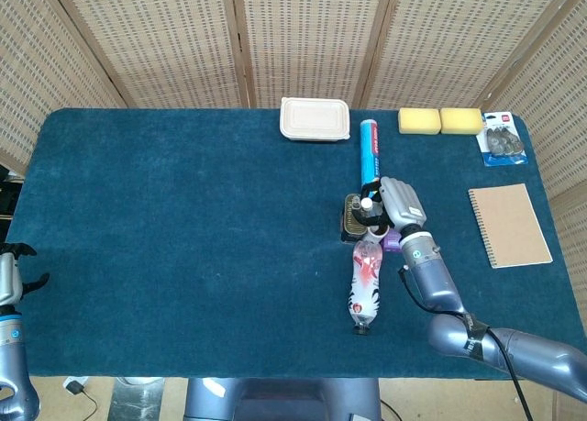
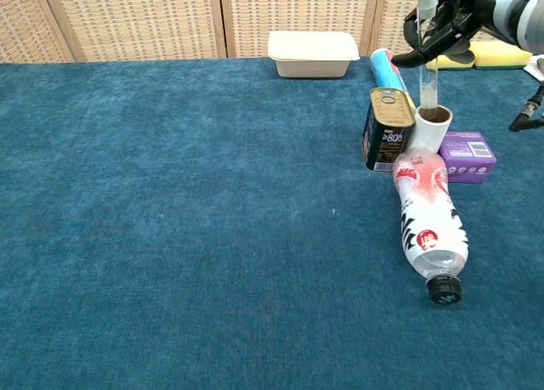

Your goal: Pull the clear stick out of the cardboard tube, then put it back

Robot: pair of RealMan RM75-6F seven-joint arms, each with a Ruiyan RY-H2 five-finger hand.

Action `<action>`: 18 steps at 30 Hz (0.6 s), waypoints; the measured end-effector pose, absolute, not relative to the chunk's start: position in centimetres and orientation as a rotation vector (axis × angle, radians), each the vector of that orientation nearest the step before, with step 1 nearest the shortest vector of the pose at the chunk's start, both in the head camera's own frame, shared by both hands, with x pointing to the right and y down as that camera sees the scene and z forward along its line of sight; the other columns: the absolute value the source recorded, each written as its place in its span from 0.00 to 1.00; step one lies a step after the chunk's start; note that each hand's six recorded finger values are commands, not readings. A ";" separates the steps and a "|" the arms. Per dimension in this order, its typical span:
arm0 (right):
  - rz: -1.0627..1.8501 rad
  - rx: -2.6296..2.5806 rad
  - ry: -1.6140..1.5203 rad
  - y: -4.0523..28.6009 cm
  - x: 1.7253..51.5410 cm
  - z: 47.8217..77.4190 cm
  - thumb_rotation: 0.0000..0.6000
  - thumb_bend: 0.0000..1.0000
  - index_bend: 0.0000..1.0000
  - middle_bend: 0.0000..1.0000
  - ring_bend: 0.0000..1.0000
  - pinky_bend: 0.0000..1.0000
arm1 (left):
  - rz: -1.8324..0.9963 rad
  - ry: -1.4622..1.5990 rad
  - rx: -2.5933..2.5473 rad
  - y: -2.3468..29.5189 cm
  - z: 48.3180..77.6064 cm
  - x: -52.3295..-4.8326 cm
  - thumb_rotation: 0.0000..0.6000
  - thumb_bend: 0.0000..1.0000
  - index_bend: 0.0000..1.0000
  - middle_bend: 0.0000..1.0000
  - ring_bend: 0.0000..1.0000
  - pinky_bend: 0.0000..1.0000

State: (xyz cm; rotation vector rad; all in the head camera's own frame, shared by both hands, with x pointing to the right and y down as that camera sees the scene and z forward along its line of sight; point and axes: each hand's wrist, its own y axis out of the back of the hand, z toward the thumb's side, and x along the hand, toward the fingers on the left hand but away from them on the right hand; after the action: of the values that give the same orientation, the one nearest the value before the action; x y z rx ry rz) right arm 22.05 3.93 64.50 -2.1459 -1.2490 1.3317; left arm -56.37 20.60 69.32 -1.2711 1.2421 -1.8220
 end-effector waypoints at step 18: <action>1.350 -2.169 -1.216 4.5 22.5 65.8 1.00 0.34 0.75 0.85 0.82 0.73 | -1.822 1.242 -1.271 20.6 69.3 -56.4 1.00 0.15 0.45 0.42 0.23 0.32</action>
State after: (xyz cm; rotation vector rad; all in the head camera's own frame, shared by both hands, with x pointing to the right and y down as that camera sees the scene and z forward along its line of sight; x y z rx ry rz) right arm 22.45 4.45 65.83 -2.1691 -1.2156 1.3504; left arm -56.38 20.60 69.32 -1.2711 1.2421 -1.8223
